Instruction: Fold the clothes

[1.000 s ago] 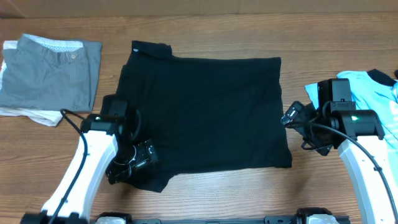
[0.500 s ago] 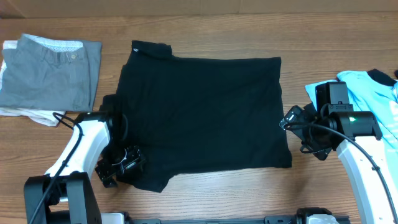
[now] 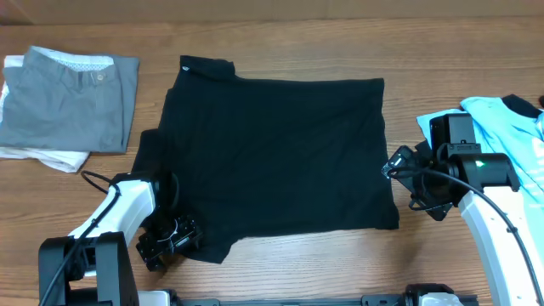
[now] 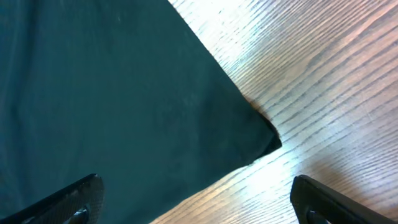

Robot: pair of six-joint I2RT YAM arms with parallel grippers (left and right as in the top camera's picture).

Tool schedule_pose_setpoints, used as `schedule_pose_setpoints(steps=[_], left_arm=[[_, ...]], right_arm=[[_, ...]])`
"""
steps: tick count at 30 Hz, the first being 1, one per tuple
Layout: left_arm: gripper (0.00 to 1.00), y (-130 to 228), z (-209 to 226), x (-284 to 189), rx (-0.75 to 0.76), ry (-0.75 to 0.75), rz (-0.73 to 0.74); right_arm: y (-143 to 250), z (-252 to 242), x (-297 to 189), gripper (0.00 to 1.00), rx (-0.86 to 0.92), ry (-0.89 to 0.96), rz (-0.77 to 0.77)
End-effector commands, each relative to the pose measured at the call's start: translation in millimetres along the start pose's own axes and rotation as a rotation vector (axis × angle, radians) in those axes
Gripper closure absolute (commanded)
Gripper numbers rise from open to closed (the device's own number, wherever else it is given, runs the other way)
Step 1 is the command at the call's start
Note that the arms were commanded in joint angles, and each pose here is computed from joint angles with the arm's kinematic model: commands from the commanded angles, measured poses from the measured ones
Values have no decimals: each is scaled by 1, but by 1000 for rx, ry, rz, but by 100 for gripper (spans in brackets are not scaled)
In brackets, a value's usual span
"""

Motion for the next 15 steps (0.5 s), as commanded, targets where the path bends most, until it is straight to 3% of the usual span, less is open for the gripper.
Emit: schedule_pose_setpoints(steps=[1,10,15], left_arm=[[14,-1,4,7,-20,-16,-2],[16,-1,4,7,-20,-15,-2],[11,-1,4,7,-20,-15,-2]], right_arm=[[5,-7,11,0,60,11,13],[21,-29,63,0,161,90,107],[32,-47,90,4,286,179,144]])
Point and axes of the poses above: each gripper's point midway between its finger pads, its own x axis out along the fingers, its own z axis along the line the jaws close on, y = z × x, the point moved 5 cm from there along -x, back along the fingers, and after that the axes turned 7 degrees about x, right-handed, at the moved point
